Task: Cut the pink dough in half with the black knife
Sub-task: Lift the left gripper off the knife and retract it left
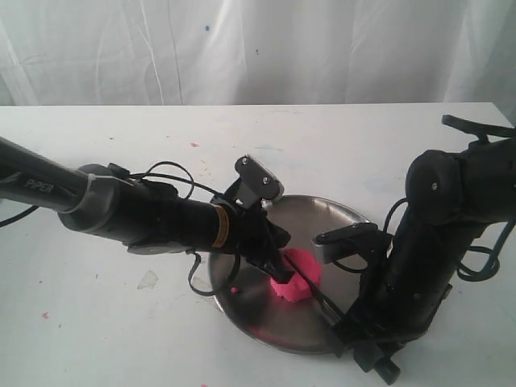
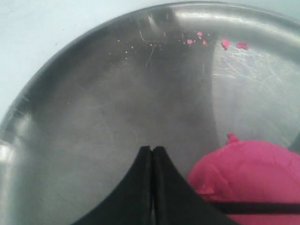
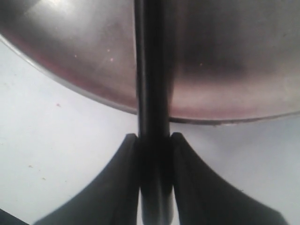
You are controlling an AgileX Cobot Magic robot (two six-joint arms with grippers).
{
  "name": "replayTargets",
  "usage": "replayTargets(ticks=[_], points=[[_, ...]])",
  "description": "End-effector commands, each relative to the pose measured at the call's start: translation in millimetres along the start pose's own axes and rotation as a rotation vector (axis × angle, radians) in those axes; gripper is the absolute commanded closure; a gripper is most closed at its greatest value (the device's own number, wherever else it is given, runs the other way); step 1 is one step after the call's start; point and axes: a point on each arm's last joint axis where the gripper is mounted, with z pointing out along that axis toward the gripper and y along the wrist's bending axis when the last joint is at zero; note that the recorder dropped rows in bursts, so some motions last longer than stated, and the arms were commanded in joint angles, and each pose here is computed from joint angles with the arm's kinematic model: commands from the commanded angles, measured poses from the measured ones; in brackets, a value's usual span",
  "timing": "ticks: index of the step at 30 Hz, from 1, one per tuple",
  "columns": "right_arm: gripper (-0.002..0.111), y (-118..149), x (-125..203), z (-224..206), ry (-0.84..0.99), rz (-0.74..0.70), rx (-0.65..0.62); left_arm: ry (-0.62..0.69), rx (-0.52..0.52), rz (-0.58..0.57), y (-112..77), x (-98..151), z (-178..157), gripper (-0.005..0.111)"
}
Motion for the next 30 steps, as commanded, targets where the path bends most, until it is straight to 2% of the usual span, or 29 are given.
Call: replayTargets(ticks=[1, 5, 8, 12, 16, 20, 23, 25, 27, 30], points=[[0.103, 0.1, 2.2, 2.1, 0.027, -0.003, -0.002, -0.083, -0.041, 0.051, 5.7, -36.0, -13.4, 0.107], [0.103, 0.1, 2.2, 2.1, 0.027, -0.003, -0.002, -0.162, -0.067, 0.084, 7.4, -66.3, -31.7, 0.107], [0.103, 0.1, 2.2, 2.1, 0.027, -0.003, -0.002, -0.202, -0.122, 0.113, 8.8, -89.8, -57.7, 0.107], [0.103, 0.1, 2.2, 2.1, 0.027, -0.003, -0.002, -0.193, -0.307, 0.091, 16.0, -118.5, -115.5, 0.107], [0.103, 0.3, 2.2, 1.7, 0.030, -0.002, -0.003, -0.107, -0.552, 0.032, 24.8, -128.8, -180.7, 0.107], [0.103, 1.6, 0.0, -1.8, 0.036, -0.004, -0.012, 0.036, -0.745, -0.033, 25.8, -111.8, -236.1, 0.107], [0.103, 3.2, -1.2, -3.2, 0.034, 0.005, -0.027, 0.221, -0.782, -0.029, 19.5, -85.6, -260.7, 0.107], [0.103, 3.9, -1.3, -3.2, 0.034, 0.011, -0.035, 0.387, -0.741, -0.036, 12.2, -63.7, -268.3, 0.107], [0.103, 4.9, -1.0, -3.3, 0.037, 0.018, -0.046, 0.556, -0.636, -0.023, 1.2, -40.6, -270.2, 0.107], [0.103, 6.8, 0.6, -3.4, 0.055, 0.006, -0.067, 0.664, -0.498, 0.013, -11.5, -12.7, -264.8, 0.107]])
